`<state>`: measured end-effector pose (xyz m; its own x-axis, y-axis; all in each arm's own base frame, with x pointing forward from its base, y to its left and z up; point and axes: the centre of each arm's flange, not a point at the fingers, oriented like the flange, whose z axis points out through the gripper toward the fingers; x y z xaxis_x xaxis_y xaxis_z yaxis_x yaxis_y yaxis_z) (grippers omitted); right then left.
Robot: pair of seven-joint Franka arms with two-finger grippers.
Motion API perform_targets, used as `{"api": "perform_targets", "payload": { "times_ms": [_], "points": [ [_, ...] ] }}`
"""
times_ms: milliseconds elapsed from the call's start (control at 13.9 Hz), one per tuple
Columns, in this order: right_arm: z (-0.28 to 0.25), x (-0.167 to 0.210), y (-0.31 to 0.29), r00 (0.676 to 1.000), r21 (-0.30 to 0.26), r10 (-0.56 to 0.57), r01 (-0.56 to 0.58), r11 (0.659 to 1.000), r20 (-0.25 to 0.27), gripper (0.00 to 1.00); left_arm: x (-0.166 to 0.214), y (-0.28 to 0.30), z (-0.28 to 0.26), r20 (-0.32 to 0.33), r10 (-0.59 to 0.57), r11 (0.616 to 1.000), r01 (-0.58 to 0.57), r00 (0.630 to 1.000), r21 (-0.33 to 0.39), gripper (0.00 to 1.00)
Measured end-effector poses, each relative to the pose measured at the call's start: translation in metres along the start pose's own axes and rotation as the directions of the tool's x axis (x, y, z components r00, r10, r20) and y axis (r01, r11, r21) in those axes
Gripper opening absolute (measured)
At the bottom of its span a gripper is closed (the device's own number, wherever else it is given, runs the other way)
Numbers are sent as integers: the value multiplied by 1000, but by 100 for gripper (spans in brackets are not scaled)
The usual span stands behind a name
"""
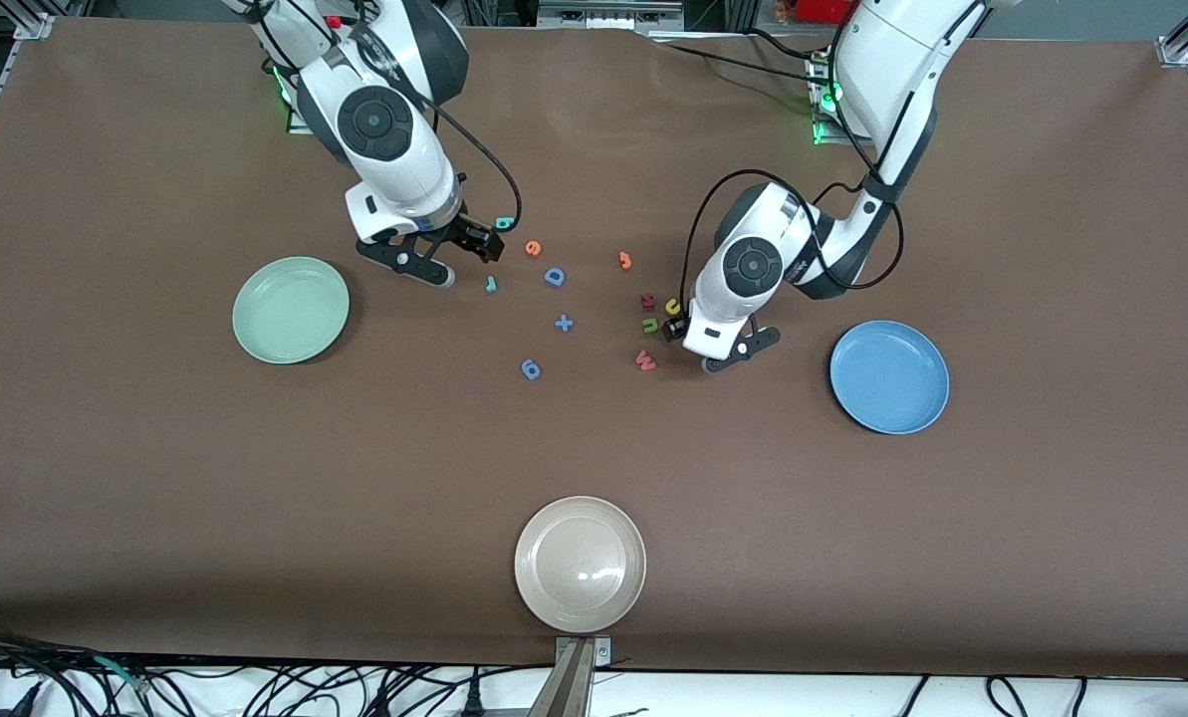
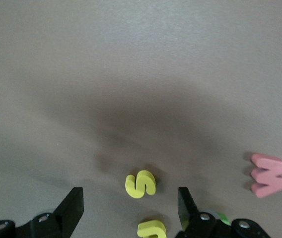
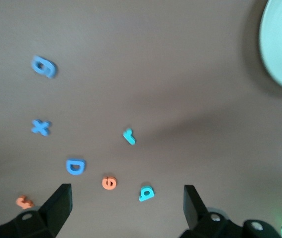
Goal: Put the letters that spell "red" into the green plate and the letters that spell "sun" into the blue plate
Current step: 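Grasp the yellow S with the left gripper while the right gripper lowers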
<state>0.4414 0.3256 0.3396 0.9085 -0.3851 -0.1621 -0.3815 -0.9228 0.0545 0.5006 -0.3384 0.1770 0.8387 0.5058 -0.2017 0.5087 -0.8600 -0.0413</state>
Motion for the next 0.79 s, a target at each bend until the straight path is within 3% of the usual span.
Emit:
{"api": "perform_targets", "payload": {
  "times_ms": [359,719,791],
  "points": [
    [79,-24,7,991,28,113,-115,993,67,99,-3,7,10,-8,-72,997,72,997,-24,78],
    [132,-30,11,980,44,162,-168,985,120,96,-1,12,5,-14,-71,997,70,997,-39,28],
    [140,-32,14,975,30,177,-183,983,132,96,-1,12,5,-14,-71,997,71,997,-39,27]
  ]
}}
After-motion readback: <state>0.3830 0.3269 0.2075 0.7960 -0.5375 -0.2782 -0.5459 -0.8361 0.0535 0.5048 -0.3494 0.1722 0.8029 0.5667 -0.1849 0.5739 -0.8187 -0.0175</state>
